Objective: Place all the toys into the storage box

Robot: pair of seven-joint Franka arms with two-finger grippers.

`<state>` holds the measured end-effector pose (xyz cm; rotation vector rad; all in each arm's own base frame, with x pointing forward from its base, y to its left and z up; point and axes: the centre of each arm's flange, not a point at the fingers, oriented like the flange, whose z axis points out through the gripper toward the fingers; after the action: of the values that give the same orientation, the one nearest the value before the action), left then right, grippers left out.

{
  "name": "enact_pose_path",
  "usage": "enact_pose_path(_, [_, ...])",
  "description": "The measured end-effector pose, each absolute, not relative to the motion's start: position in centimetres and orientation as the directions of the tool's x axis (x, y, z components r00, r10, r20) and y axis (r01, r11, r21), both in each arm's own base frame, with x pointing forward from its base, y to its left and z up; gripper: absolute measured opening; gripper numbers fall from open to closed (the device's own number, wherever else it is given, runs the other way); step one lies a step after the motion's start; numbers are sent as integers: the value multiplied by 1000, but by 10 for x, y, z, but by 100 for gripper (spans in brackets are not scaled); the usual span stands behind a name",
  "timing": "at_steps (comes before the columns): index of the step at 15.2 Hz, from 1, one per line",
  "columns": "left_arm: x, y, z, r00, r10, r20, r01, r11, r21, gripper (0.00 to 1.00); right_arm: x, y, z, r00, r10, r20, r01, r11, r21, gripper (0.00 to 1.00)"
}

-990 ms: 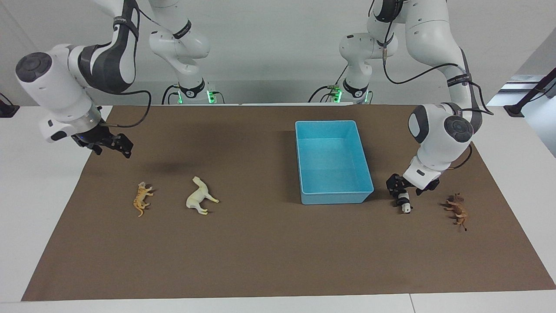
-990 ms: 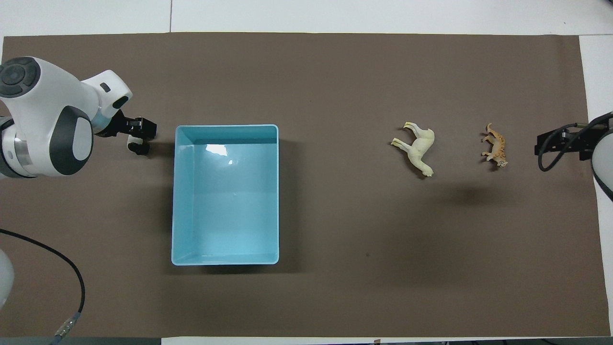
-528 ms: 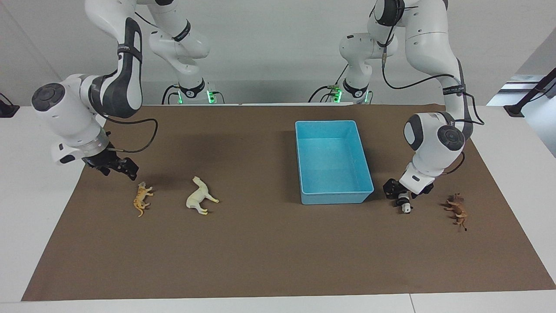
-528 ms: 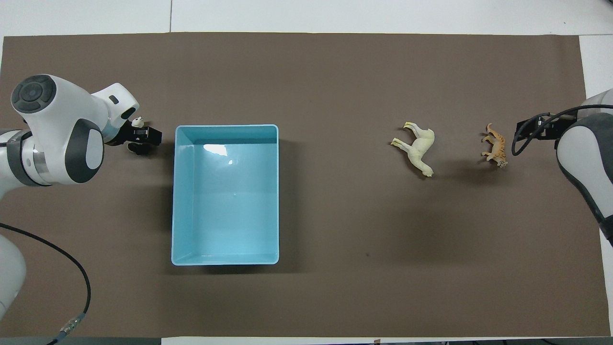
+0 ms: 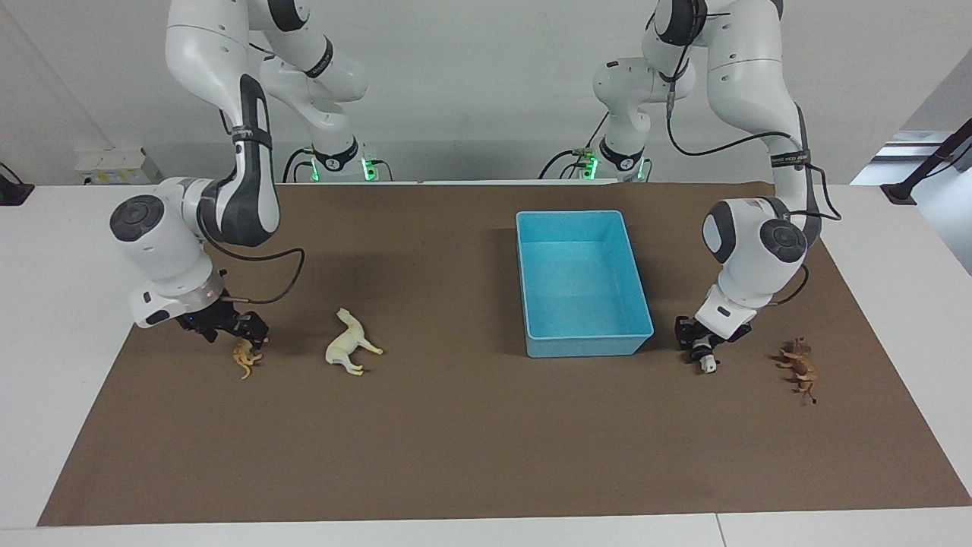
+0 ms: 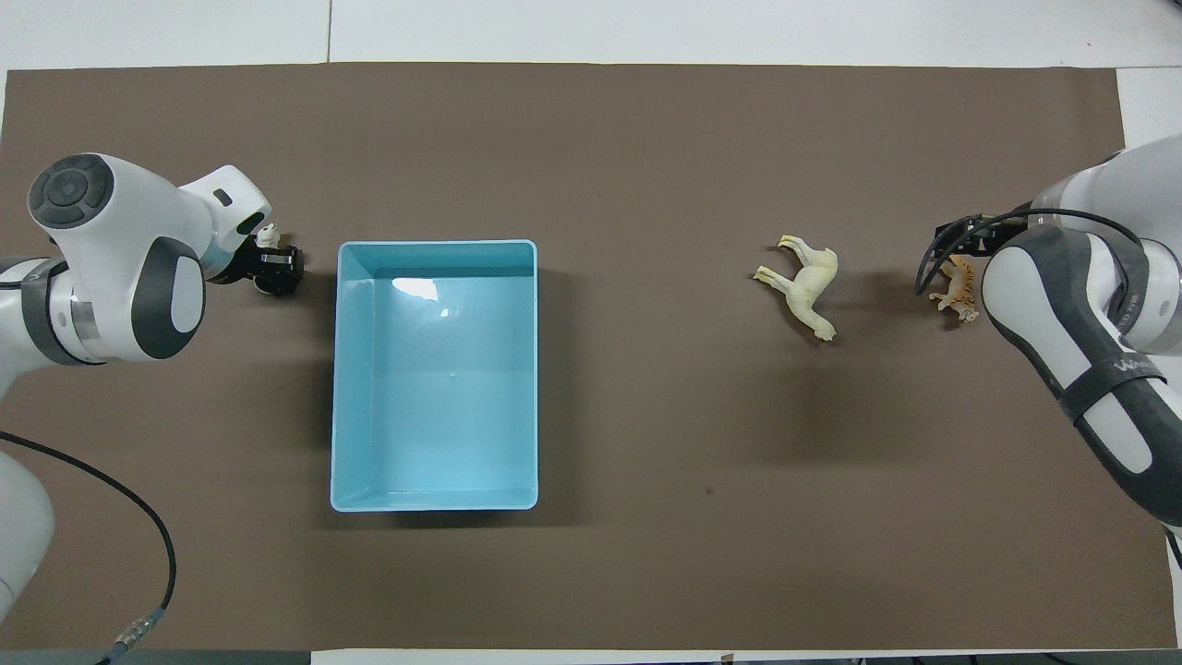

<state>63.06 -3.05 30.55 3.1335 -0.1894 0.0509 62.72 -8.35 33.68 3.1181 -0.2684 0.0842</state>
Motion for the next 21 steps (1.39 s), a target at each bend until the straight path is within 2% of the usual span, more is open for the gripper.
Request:
enact_pose_path(3, [640, -31, 327, 992, -119, 36, -119, -993, 0, 53, 625, -85, 321, 990, -128, 65, -129, -992, 11, 100])
enact_pose_path(6, [650, -45, 404, 995, -98, 11, -98, -995, 5, 53, 617, -84, 304, 994, -87, 68, -89, -996, 14, 100])
enact_pose_path(8, [635, -81, 468, 998, -64, 25, -64, -998, 4, 53, 610, -83, 293, 996, -56, 68, -57, -998, 17, 100])
enact_pose_path(10, [601, -137, 511, 999, -42, 2, -42, -999, -3, 53, 607, -85, 288, 997, -34, 67, -35, -999, 19, 100])
enact_pose_path(13, [555, -220, 514, 999, -34, -41, -35, -999, -22, 53, 607, -92, 289, 995, -31, 97, -34, -999, 24, 100])
enact_pose_path(14, [546, -235, 505, 997, -42, -58, -44, -999, -30, 58, 607, -93, 288, 995, -33, 97, -35, -999, 24, 94])
enact_pose_path(15, [539, -243, 496, 996, -48, -75, -51, -998, -37, 60, 606, -94, 288, 995, -36, 95, -39, -999, 24, 94])
enact_pose_path(16, [536, -245, 491, 995, -51, -85, -55, -998, -42, 64, 605, -95, 287, 994, -49, 93, -52, -998, 23, 90])
enact_pose_path(19, [539, -237, 492, 995, -47, -83, -51, -998, -43, 93, 602, -102, 286, 990, -103, 91, -105, -994, 18, 60])
enact_pose_path(20, [542, -229, 495, 995, -58, -77, -62, -997, -41, 100, 602, -102, 287, 990, -109, 93, -111, -994, 17, 48])
enact_pose_path(21, [548, -216, 499, 995, -77, -70, -80, -996, -38, 100, 602, -101, 288, 989, -111, 94, -113, -993, 17, 39])
